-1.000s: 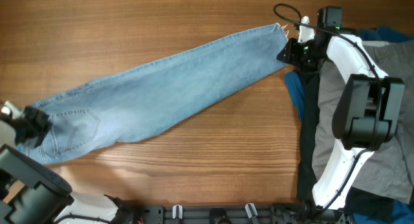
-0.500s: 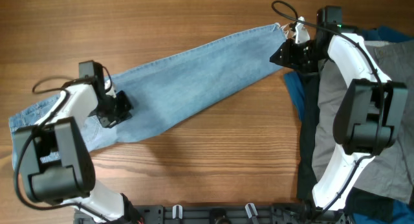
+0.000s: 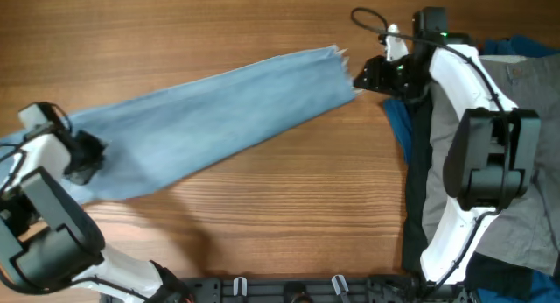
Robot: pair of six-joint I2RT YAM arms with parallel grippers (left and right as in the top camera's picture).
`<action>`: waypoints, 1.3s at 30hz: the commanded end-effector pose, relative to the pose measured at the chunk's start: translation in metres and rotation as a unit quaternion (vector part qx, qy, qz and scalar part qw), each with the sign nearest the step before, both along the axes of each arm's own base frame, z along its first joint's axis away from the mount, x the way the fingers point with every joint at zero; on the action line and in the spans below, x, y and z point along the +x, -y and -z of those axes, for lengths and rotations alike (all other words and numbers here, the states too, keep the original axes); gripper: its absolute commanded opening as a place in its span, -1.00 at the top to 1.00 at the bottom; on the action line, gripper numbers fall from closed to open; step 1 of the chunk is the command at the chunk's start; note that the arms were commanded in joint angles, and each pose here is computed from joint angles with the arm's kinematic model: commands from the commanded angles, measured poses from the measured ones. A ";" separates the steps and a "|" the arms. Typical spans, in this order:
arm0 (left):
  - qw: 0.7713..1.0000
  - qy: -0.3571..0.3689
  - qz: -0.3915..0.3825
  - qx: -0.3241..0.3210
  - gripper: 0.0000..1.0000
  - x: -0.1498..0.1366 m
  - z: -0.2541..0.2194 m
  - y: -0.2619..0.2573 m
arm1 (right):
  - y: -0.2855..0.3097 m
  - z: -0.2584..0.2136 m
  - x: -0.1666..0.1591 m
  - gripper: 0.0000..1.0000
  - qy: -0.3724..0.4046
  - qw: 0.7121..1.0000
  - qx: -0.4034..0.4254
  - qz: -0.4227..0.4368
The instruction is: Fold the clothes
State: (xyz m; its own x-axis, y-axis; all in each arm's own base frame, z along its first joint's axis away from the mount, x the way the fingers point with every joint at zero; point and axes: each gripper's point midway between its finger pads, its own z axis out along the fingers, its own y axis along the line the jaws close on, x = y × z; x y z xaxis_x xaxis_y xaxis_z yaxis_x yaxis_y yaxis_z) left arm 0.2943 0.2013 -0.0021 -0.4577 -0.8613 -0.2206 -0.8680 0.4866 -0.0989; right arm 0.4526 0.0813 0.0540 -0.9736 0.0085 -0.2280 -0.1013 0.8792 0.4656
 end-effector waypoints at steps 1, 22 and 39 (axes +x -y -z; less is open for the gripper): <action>0.991 -0.094 0.004 0.092 0.92 -0.022 -0.002 -0.046 | 0.010 -0.006 0.023 -0.39 0.063 0.993 -0.100 0.004; 0.973 0.098 0.193 0.076 0.39 0.054 -0.178 0.047 | -0.095 0.065 0.018 -0.36 0.042 0.996 -0.014 -0.082; 0.947 0.208 0.209 0.130 0.39 0.005 -0.280 0.088 | 0.041 -0.067 0.060 0.92 0.147 0.985 -0.029 0.082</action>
